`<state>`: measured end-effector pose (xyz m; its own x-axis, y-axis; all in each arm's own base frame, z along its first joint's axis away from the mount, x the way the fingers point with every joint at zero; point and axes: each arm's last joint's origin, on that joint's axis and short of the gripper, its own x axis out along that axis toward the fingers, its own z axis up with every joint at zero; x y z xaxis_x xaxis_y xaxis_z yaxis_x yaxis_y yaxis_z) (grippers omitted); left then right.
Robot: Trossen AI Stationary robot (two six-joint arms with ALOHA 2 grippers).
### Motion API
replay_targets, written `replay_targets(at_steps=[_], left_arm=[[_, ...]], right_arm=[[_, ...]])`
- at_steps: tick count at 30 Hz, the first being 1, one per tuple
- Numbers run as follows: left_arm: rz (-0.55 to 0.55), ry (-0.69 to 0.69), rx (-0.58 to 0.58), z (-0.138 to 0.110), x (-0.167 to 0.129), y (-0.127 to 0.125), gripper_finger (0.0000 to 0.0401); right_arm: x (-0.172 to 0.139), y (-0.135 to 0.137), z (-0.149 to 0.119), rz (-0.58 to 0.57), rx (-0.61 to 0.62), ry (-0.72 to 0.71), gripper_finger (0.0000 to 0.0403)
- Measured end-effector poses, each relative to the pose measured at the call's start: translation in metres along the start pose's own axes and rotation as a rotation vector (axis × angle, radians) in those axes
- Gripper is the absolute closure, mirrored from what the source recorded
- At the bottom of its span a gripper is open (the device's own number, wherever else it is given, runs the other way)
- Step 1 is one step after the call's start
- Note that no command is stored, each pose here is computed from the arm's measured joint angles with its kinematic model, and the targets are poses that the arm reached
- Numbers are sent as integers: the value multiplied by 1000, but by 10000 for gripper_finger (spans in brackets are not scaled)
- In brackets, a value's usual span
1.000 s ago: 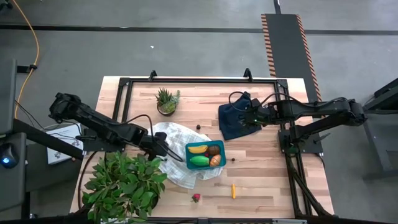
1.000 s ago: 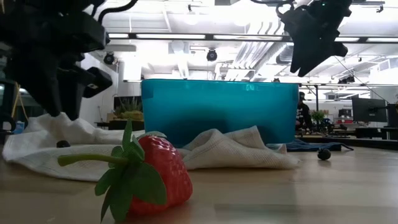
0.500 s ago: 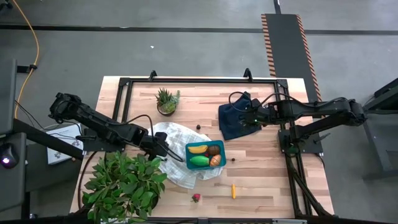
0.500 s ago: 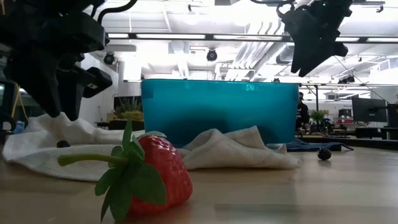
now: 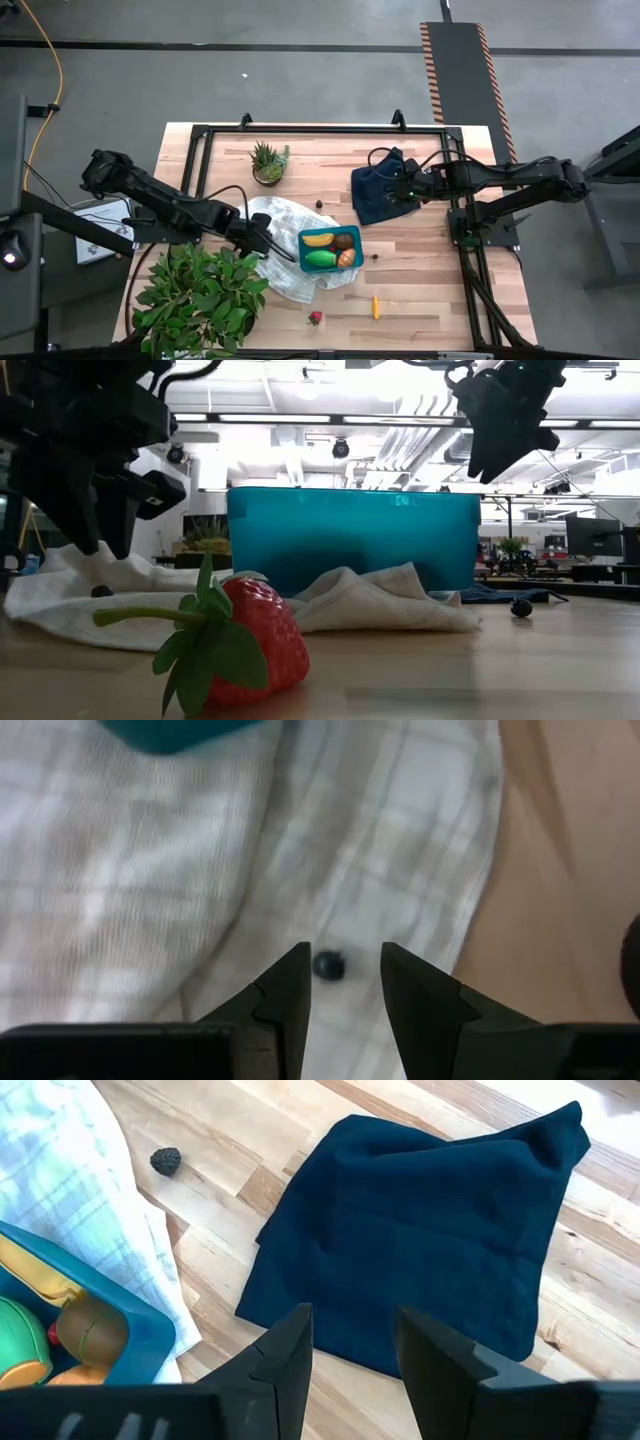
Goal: Pick and placing Produce into tupperware
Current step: Put the left blueberry into the blue bin
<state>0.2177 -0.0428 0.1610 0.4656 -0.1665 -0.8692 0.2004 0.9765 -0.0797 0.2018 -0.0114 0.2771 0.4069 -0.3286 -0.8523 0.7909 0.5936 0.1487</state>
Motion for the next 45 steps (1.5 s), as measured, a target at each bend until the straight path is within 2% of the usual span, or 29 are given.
replay_targets(at_steps=[17, 45], left_arm=[[-8, 39, 50, -2, 11, 1, 290], [2, 85, 36, -5, 19, 2, 290]], right_arm=[[0, 0, 0, -4, 0, -3, 269], [0, 0, 0, -8, -3, -8, 269]])
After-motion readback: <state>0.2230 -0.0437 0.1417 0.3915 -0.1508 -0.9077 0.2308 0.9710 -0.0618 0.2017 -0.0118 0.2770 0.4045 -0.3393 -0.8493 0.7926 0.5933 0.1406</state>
